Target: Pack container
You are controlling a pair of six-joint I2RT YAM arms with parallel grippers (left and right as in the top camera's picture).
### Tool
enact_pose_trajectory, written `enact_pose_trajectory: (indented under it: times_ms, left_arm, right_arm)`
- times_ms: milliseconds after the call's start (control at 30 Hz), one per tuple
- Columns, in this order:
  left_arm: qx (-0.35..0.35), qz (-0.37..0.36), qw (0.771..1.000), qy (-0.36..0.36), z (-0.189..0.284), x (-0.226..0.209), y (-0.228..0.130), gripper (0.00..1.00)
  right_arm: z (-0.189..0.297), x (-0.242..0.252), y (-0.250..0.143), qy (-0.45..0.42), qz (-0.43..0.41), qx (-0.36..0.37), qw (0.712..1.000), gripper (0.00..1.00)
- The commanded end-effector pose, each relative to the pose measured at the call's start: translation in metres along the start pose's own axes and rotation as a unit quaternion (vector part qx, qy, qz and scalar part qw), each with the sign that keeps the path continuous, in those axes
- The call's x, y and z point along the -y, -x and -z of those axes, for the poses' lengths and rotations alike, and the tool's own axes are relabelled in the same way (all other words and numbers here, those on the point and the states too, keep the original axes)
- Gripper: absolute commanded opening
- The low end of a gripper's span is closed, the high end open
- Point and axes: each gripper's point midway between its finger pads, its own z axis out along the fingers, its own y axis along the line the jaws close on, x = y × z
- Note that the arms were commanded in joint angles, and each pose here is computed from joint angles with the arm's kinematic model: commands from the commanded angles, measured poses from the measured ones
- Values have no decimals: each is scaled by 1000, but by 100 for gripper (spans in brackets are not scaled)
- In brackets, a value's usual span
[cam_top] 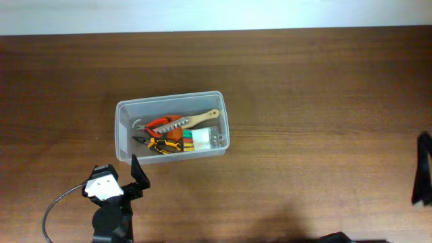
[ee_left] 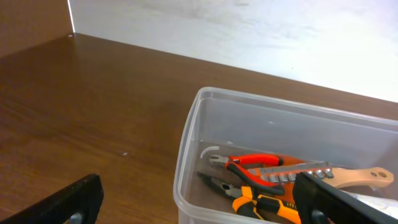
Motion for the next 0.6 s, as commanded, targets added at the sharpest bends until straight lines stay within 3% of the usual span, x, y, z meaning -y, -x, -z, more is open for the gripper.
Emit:
enact_pose_trajectory:
  times_ms: [0,400,567]
  left_arm:
    - [0,-5,1000,0,0,0,-1,99]
    - [0,-5,1000,0,0,0,-1,99]
    - [0,-5,1000,0,0,0,-1,99]
  right_arm:
    - [-21,-15,-47,23,9,-52,998,98]
    - [-122,-77,-285,163,-22,-69,984,98]
    - [-135,-100,-344,226,-22,-47,973,98]
